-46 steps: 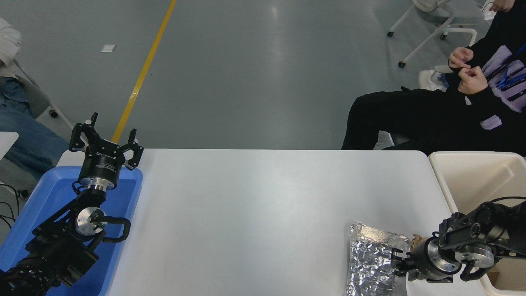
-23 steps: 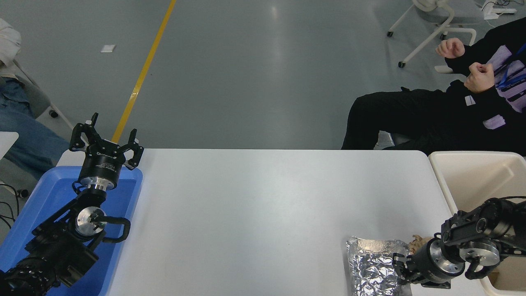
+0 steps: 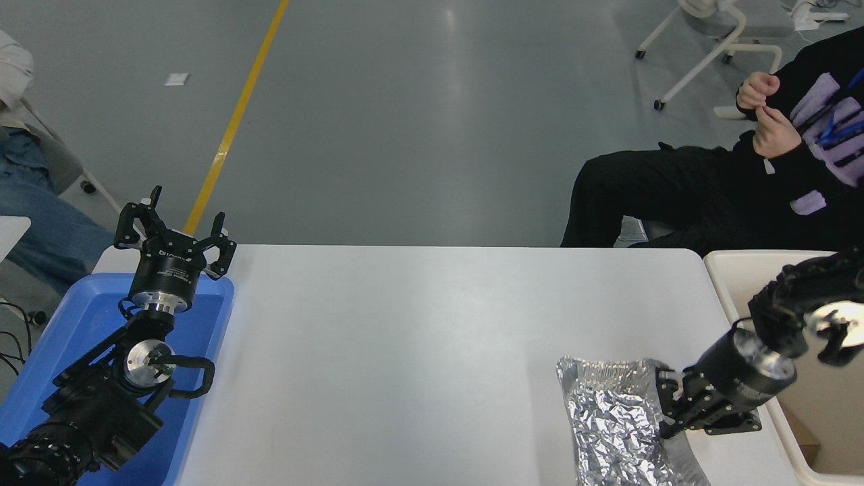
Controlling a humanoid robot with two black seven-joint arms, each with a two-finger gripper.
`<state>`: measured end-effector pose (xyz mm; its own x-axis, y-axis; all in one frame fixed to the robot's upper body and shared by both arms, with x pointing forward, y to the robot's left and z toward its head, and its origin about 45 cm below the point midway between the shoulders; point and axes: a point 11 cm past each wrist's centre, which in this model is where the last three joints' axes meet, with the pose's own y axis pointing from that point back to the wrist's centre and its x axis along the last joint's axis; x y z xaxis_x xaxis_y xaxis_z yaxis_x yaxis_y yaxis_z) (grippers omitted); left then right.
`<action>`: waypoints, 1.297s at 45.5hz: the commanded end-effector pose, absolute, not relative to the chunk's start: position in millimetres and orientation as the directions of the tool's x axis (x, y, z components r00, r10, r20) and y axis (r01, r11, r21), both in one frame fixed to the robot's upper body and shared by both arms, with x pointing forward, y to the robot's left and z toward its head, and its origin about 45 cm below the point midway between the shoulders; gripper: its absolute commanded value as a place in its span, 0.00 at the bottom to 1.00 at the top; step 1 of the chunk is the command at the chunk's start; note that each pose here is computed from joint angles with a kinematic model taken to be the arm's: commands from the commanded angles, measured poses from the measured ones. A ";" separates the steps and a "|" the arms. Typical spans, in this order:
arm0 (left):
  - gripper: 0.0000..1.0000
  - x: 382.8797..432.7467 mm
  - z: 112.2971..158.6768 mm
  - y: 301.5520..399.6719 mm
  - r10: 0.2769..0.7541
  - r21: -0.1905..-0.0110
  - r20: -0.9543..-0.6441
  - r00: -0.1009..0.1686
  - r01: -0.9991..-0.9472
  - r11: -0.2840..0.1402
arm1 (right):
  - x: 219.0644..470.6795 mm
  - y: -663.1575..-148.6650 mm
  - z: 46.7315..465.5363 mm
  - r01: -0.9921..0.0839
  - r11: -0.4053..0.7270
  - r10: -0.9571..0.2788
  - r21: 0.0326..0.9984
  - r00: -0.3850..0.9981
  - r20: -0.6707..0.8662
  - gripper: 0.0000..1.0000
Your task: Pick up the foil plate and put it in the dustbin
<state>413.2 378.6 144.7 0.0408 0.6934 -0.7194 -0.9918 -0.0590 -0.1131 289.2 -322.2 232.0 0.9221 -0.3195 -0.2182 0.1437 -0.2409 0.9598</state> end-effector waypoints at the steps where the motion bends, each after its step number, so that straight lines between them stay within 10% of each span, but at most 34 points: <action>1: 0.99 413.4 144.9 378.1 0.693 -0.114 -0.720 0.042 -0.992 -0.058 | 312.6 -313.5 325.5 -0.019 -0.262 -0.367 0.965 0.927 -0.082 0.00; 20: 0.99 413.3 145.2 378.9 0.694 -0.114 -0.719 0.042 -0.992 -0.059 | 334.1 -294.5 446.9 -0.312 -0.216 -0.310 0.925 0.921 0.238 0.00; 37: 0.99 413.2 144.7 378.5 0.693 -0.113 -0.719 0.041 -0.992 -0.059 | 336.3 -299.2 462.5 -0.359 -0.209 -0.327 0.910 0.902 0.281 0.00; 59: 0.99 413.2 144.7 378.7 0.692 -0.113 -0.720 0.040 -0.992 -0.060 | 319.7 -454.4 450.7 -0.418 0.009 -0.646 0.909 0.691 0.324 0.00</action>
